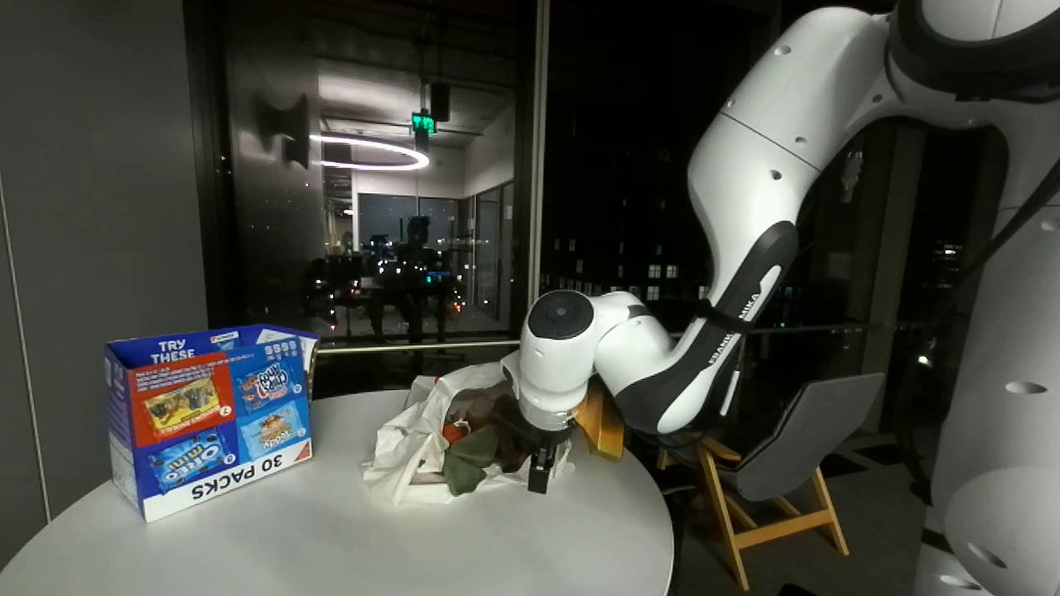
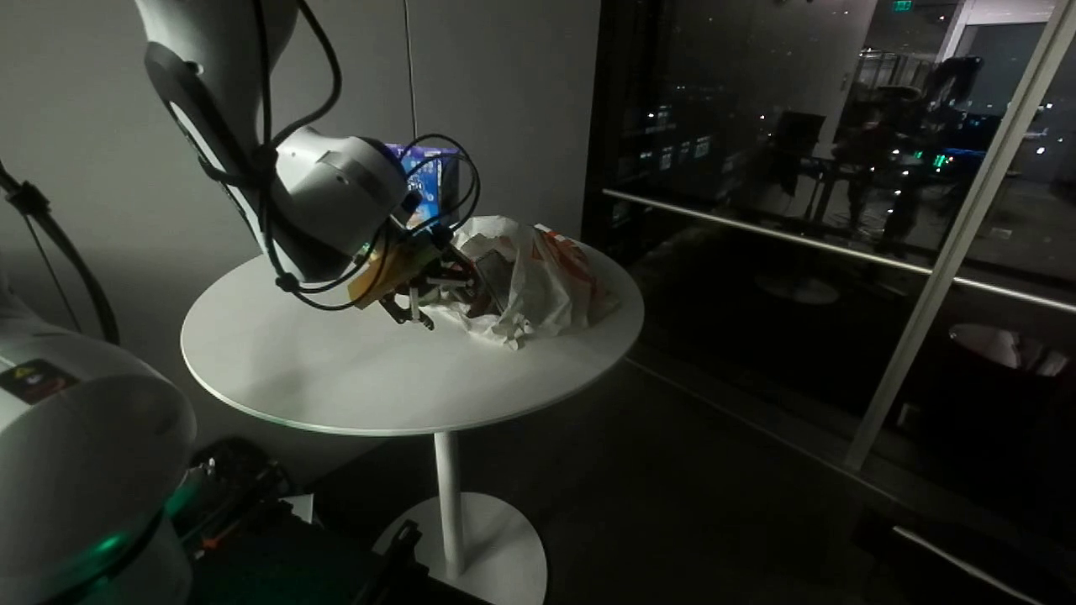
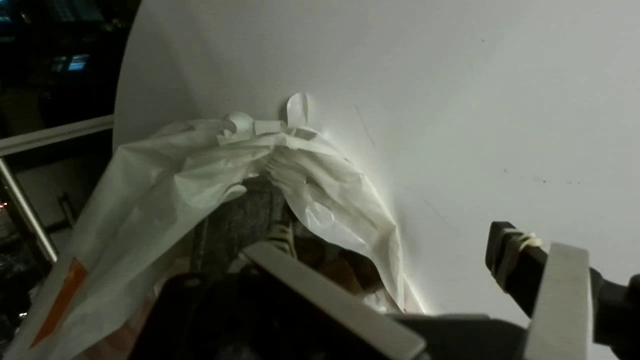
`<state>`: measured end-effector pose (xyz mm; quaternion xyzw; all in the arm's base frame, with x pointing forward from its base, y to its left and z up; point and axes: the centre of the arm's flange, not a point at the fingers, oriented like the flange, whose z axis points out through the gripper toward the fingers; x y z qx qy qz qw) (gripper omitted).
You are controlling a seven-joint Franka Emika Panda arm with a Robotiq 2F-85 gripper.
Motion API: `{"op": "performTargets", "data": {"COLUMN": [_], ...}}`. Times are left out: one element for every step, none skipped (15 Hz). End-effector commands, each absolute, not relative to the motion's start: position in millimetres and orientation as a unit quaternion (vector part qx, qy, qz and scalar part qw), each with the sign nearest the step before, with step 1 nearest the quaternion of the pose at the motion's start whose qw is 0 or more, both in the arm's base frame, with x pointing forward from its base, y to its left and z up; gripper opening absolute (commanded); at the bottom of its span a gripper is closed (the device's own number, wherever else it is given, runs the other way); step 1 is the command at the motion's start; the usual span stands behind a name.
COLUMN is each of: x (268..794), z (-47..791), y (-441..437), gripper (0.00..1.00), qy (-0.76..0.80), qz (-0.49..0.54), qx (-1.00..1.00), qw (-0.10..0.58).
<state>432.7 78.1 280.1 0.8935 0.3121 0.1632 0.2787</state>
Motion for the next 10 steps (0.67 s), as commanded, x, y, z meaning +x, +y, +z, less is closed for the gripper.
{"op": "performTargets", "data": {"x": [444.7, 450.8, 454.9, 461.3, 466.8, 473.4, 481.0, 488.1, 495.6, 502.8], "z": [286.1, 287.6, 286.5, 285.7, 283.6, 282.5, 280.9, 279.9, 278.9, 277.9], "y": [77.8, 77.6, 76.9, 75.9, 74.8, 73.7, 72.7, 71.1, 69.1, 67.1], "gripper": [1.0, 1.0, 1.0, 1.0, 1.0, 1.0, 1.0, 1.0, 1.0, 1.0], "qy": [0.353, 0.368, 0.378, 0.385, 0.396, 0.402, 0.41, 0.421, 0.43, 0.436], "qz": [0.129, 0.122, 0.116, 0.108, 0.102, 0.096, 0.089, 0.08, 0.073, 0.067], "qx": [0.883, 0.879, 0.877, 0.874, 0.87, 0.867, 0.867, 0.865, 0.864, 0.865], "qw": [0.28, 0.276, 0.275, 0.278, 0.275, 0.277, 0.269, 0.261, 0.253, 0.241]}}
